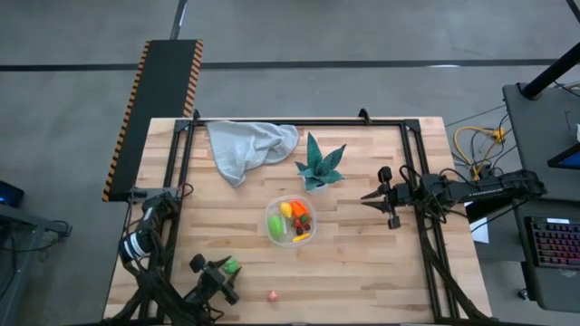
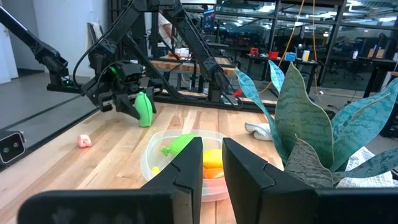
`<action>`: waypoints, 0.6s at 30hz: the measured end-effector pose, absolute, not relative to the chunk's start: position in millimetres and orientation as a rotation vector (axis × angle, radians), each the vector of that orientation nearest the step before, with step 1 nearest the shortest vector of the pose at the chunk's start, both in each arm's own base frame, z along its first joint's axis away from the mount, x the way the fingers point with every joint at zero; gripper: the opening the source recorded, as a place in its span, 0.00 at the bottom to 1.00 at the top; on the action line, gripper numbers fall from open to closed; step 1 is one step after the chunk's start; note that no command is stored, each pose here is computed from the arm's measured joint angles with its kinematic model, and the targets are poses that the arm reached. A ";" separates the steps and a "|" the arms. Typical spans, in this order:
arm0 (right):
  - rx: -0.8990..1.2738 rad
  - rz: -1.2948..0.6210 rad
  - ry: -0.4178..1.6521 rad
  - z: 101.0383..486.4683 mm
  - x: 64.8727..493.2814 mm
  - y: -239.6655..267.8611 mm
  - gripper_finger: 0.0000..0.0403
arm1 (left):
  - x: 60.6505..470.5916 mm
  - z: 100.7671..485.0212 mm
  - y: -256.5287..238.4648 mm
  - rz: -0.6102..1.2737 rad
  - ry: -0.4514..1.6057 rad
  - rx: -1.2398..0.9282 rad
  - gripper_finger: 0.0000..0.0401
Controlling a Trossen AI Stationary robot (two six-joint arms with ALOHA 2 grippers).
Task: Pick and placing Produce into tupperware
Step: Put the green corn into the transparent bin
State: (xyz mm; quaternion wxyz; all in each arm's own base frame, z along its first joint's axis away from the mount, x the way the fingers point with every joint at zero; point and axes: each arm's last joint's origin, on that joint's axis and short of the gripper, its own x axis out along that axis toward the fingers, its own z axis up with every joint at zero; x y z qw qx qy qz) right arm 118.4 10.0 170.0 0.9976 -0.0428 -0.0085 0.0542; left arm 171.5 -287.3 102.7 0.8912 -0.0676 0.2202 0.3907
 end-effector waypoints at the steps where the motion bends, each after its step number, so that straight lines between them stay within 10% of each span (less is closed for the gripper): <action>1: -0.085 0.109 -0.017 170.0 118.4 10.0 0.13 | 171.4 105.2 -286.6 0.812 0.457 -0.137 0.46; 18: -0.086 0.109 -0.017 170.0 118.4 10.0 0.13 | 200.7 175.5 -235.7 0.791 0.416 0.103 0.46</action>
